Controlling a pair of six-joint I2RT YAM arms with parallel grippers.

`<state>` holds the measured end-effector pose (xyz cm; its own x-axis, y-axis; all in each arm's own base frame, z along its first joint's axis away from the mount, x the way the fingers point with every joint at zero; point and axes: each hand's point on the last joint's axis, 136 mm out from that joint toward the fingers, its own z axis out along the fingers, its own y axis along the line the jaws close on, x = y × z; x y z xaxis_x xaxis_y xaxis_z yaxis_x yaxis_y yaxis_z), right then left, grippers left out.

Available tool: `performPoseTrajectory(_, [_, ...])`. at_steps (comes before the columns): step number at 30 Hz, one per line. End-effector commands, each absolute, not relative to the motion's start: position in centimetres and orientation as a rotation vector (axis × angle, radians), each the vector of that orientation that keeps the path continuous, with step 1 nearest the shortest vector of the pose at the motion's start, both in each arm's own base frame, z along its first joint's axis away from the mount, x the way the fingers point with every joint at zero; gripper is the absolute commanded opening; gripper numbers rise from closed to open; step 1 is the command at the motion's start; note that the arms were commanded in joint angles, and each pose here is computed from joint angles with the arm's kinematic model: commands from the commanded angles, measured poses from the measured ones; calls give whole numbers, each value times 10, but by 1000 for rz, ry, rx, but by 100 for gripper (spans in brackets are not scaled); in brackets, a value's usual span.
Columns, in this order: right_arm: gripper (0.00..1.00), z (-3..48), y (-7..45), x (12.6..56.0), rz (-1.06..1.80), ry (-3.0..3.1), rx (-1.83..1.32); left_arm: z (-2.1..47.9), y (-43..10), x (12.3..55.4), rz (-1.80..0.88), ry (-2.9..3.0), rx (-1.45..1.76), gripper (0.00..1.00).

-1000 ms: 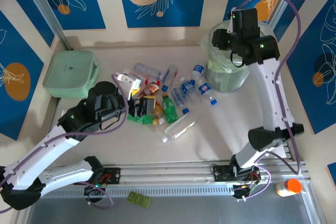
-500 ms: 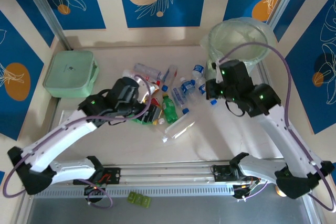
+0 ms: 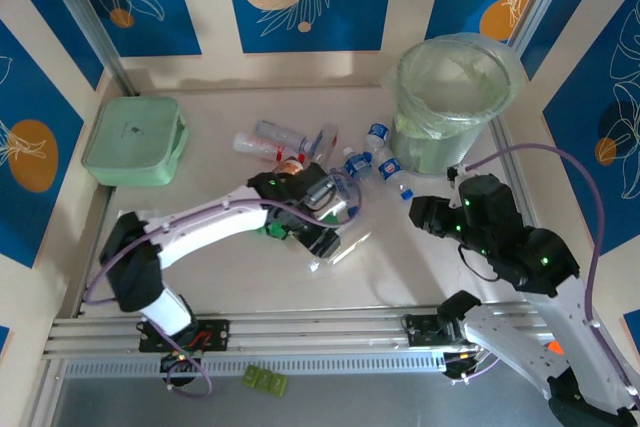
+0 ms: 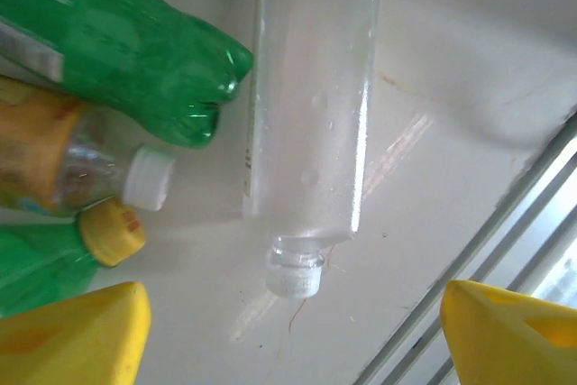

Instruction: Put the plastic bottles in the bin

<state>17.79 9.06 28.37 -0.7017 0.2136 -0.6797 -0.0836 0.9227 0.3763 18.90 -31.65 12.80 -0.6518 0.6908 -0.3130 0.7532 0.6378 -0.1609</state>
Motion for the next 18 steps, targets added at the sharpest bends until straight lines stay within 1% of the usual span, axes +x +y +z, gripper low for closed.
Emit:
performPoseTrajectory(1, [53,273,86,172,486,2327,125,121,-327,189,-309,2600,1280,83])
performPoseTrajectory(6, [54,266,89,166,532,2332,123,99,-332,199,-181,2598,1308,83])
performPoseTrajectory(12, [55,259,85,165,515,2334,128,78,-346,190,-179,2608,1351,83])
performPoseTrajectory(18, [55,250,88,165,539,2345,143,58,-345,195,-97,2615,1333,82])
